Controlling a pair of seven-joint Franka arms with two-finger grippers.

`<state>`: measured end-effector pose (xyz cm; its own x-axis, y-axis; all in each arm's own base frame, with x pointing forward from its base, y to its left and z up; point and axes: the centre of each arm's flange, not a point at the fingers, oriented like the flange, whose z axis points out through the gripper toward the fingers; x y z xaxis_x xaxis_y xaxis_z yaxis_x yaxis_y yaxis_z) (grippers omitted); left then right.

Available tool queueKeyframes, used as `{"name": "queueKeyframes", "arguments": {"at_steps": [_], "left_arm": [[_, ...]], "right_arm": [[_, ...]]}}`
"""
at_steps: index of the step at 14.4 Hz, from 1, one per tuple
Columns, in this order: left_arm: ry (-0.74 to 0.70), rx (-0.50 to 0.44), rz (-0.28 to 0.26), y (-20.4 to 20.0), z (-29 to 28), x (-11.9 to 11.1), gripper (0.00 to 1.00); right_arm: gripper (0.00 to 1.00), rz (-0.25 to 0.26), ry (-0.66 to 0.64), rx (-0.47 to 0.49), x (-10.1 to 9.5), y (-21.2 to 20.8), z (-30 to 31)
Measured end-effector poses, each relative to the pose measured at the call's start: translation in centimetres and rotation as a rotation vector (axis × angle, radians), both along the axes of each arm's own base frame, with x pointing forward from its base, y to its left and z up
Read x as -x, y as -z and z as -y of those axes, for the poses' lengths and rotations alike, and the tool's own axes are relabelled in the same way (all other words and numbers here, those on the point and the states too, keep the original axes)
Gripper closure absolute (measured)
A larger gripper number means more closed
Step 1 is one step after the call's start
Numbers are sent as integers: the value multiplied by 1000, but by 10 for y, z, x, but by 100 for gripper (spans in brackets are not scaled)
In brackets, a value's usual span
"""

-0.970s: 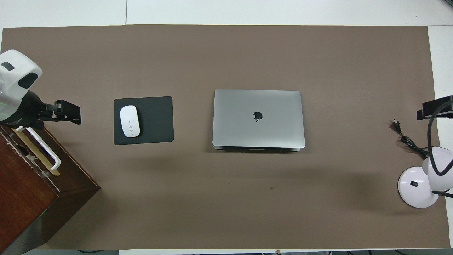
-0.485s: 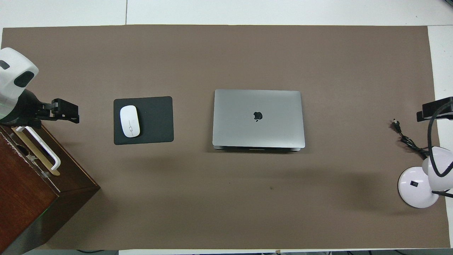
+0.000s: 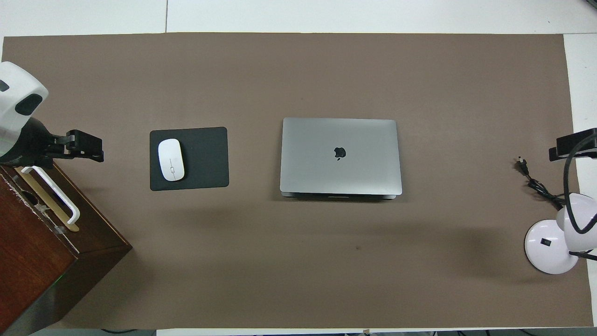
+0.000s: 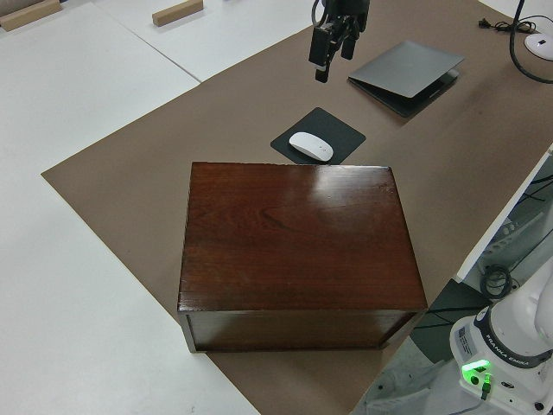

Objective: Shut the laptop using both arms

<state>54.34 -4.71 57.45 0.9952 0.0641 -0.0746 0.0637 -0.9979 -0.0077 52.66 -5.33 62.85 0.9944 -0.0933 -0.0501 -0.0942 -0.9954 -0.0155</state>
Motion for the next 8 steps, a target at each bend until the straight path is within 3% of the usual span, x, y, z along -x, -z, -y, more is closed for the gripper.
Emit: {"name": "queueKeyframes", "arguments": {"at_steps": [8], "left_arm": [[-7,0,-6,0,-4,0,0]], "right_arm": [[0,-1,0,0,0,0,0]]}}
